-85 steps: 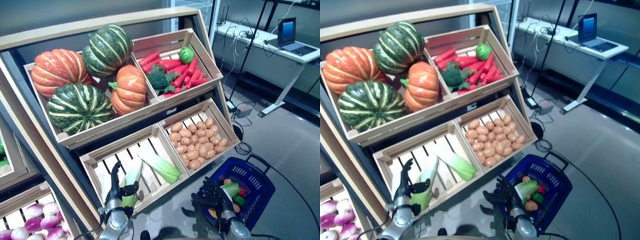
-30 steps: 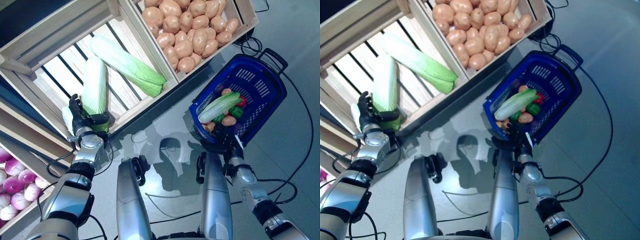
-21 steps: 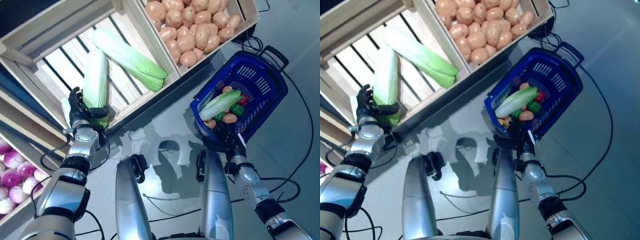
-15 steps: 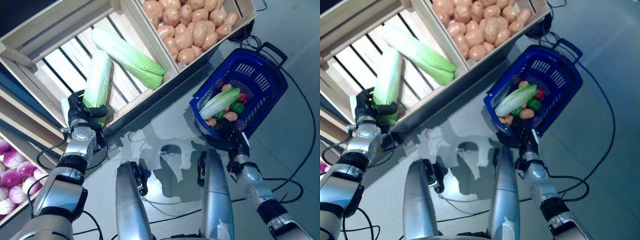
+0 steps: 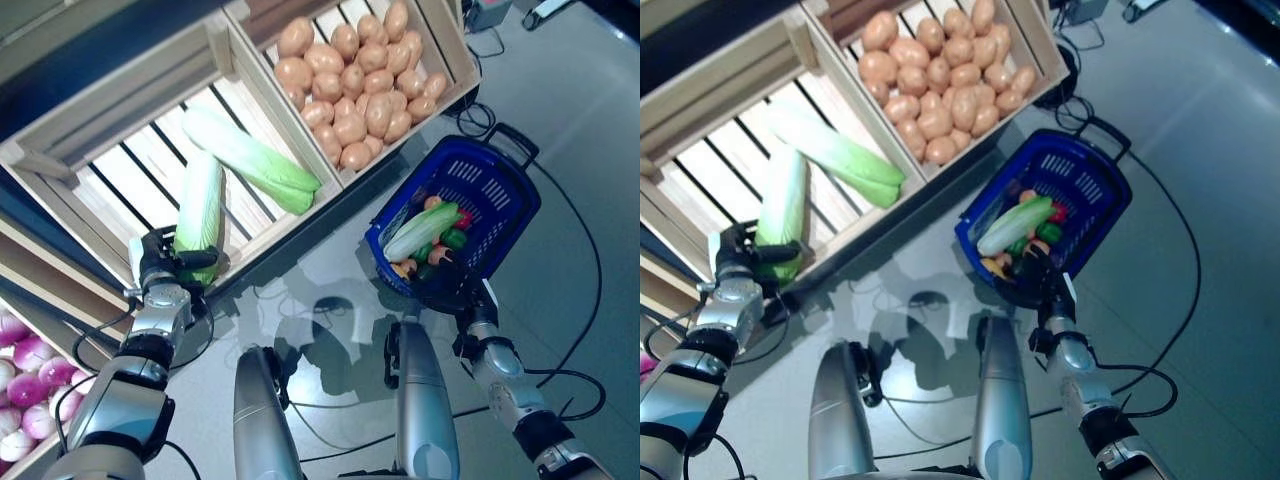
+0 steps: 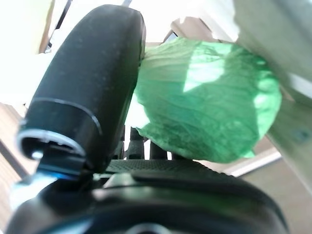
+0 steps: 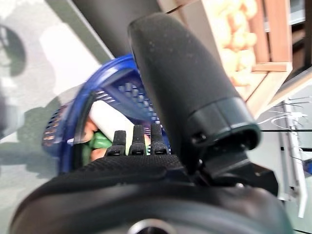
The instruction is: Put vegetables into the basket
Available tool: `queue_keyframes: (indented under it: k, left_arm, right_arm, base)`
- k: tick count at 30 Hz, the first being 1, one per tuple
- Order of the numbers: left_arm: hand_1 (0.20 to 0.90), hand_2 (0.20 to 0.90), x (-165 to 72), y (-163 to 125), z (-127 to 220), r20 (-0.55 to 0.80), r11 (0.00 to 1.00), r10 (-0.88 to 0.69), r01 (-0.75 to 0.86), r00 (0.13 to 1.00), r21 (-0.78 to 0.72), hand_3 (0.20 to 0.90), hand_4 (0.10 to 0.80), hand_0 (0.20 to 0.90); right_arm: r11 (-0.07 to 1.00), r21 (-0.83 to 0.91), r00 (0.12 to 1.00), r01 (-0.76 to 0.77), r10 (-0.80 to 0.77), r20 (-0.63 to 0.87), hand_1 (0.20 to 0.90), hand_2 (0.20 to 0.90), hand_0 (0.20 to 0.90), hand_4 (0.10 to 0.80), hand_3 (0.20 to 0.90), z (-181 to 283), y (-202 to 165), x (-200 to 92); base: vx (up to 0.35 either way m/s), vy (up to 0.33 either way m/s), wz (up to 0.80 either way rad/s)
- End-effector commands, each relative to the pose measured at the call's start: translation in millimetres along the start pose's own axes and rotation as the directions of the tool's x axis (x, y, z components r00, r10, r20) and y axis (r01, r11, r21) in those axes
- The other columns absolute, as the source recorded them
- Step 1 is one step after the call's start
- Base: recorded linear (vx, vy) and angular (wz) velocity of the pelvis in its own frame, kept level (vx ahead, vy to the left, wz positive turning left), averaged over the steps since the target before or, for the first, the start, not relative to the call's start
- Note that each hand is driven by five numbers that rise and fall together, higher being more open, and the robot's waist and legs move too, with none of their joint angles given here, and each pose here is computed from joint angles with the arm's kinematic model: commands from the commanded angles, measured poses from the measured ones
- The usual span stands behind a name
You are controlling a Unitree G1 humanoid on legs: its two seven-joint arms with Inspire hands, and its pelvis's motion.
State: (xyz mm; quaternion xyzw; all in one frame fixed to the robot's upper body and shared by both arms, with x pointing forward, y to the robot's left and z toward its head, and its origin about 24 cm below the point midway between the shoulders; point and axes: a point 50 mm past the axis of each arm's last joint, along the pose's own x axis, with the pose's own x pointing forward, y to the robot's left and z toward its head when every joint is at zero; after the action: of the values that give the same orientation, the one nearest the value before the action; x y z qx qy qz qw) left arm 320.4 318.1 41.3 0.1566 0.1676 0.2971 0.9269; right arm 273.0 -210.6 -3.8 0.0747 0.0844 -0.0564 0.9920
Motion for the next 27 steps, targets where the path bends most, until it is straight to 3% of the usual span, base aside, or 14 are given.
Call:
queue_keyframes:
  k: [1, 15, 23, 27]
  left_arm:
    - [0.300, 0.300, 0.2, 20.8, -3.9, 0.062, 0.993, 0.118, -0.116, 0.991, -0.033, 0.300, 0.400, 0.300]
    - [0.300, 0.300, -44.6, 3.4, -57.4, 0.153, 0.989, 0.105, -0.087, 0.983, -0.118, 0.300, 0.400, 0.300]
    - [0.300, 0.300, -67.9, -11.8, -26.9, 0.361, 0.985, 0.081, -0.019, 0.929, -0.171, 0.300, 0.400, 0.300]
    - [0.300, 0.300, -83.1, -24.7, 5.6, 0.501, 0.986, 0.004, 0.081, 0.866, -0.147, 0.300, 0.400, 0.300]
  right_arm:
    - [0.998, 0.064, 0.987, 0.025, -0.035, 0.160, 0.900, 0.900, 0.900, 0.800, 0.900, 18.4, -1.5, -2.2]
    - [0.984, 0.178, 0.995, 0.032, -0.049, 0.092, 0.900, 0.900, 0.900, 0.800, 0.900, -16.8, 7.0, -28.5]
    - [0.933, 0.356, 0.996, 0.053, -0.074, 0.045, 0.900, 0.900, 0.900, 0.800, 0.900, -17.2, 26.4, -28.5]
    - [0.909, 0.404, 0.994, -0.102, 0.076, 0.080, 0.900, 0.900, 0.900, 0.800, 0.900, -4.4, 46.3, -24.5]
  base:
    - [0.132, -0.031, -0.05]
    - [0.108, -0.038, -0.01]
    - [0.025, -0.021, 0.02]
    - [0.002, -0.048, -0.06]
